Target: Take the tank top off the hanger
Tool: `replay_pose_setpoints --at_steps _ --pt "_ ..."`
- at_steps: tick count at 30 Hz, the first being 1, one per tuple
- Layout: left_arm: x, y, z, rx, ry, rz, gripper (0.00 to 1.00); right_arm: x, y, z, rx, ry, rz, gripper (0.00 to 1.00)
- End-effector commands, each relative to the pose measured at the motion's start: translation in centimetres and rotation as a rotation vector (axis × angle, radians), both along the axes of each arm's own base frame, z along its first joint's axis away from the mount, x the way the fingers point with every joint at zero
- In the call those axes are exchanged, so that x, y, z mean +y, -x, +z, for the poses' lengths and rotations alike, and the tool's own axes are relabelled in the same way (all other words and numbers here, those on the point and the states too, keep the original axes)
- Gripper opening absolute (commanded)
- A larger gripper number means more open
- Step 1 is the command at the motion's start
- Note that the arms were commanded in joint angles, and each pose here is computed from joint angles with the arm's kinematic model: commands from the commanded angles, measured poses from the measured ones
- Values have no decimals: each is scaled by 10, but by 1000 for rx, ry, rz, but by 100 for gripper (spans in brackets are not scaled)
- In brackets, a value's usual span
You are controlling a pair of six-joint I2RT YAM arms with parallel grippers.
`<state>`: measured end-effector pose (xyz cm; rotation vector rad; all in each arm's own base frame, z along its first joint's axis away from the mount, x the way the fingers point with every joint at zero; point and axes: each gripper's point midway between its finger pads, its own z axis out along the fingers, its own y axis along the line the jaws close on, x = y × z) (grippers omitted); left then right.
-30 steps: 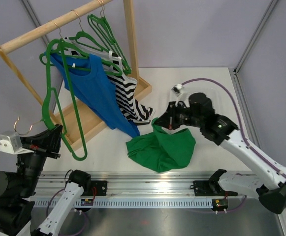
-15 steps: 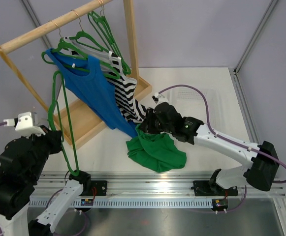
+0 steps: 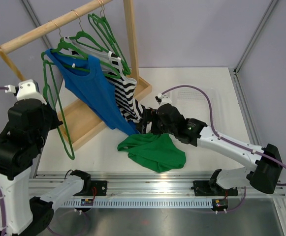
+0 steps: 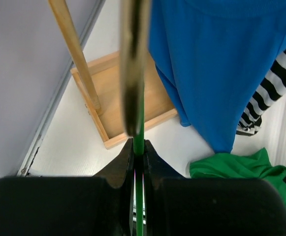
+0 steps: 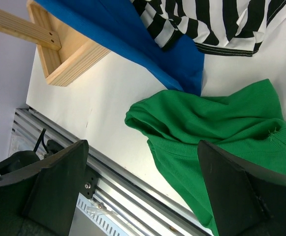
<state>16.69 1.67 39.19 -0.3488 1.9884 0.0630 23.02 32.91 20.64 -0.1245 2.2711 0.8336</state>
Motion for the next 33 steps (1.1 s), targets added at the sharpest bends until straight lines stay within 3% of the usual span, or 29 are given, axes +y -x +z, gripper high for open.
replay_pose_setpoints --at_steps 1,10,22,27,33 --pt "15 -20 24 -12 -41 130 0 -5 4 8 -48 -9 17 100" --pt "22 -55 91 -100 -27 239 0 -17 15 8 -67 8 49 100" --pt "53 -116 92 -115 12 351 0 -29 20 6 -89 22 53 99" --pt "66 -130 98 -153 40 360 0 -27 20 -3 -75 39 60 100" --pt "72 -146 80 -107 37 365 0 -22 17 -13 -66 63 71 99"
